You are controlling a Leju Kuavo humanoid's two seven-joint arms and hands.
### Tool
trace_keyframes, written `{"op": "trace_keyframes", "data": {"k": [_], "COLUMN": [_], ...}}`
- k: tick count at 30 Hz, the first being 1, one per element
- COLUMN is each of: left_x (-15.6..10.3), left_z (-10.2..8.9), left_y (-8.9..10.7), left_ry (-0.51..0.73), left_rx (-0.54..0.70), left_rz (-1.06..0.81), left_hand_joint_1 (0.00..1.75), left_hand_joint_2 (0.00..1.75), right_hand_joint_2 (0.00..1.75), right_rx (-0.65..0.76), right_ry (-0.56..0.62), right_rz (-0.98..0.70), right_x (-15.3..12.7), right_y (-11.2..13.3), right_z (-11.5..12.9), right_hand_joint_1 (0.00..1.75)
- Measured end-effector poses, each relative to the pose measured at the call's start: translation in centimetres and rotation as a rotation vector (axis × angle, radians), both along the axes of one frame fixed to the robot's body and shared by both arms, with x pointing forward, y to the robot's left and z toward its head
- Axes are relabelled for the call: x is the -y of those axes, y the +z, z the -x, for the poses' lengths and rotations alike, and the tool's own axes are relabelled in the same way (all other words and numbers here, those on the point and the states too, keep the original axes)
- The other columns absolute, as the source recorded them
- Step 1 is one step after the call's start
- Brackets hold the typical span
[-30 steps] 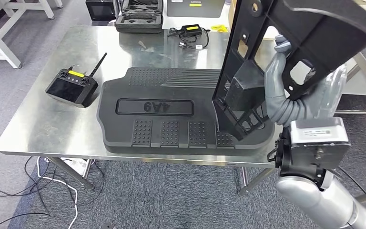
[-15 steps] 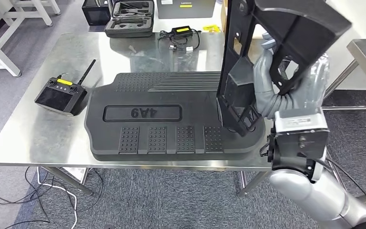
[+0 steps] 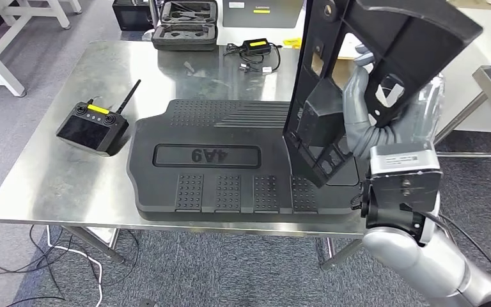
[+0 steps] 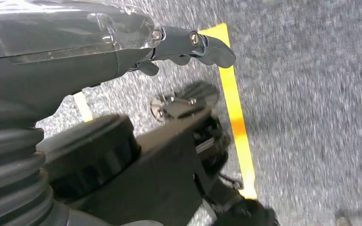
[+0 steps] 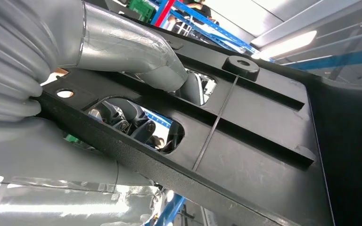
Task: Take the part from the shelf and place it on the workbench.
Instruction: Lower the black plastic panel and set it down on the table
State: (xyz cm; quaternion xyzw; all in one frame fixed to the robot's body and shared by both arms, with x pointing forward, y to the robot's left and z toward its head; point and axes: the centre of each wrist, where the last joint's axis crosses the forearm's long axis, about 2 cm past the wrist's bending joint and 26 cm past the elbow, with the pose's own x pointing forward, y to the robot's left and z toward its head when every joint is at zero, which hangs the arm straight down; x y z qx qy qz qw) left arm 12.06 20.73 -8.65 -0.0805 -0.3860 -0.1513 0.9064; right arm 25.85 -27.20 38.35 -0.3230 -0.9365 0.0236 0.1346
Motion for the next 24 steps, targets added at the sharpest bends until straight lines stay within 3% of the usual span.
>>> {"op": "trace_keyframes", "data": {"k": [24], "left_x": [0.01], "left_z": [0.13], "left_y": [-0.03], "left_ry": [-0.005], "left_rx": [-0.001], "left_rz": [-0.002], "left_hand_joint_1": [0.00], "left_hand_joint_2": [1.75], "right_hand_joint_2": [1.75], "right_rx": [-0.006], "right_ry": [0.021], "right_rz": [-0.013], "right_x": [-0.53], "right_y": [-0.36], "right_z": [-0.49], "right_hand_joint_1": [1.75]}}
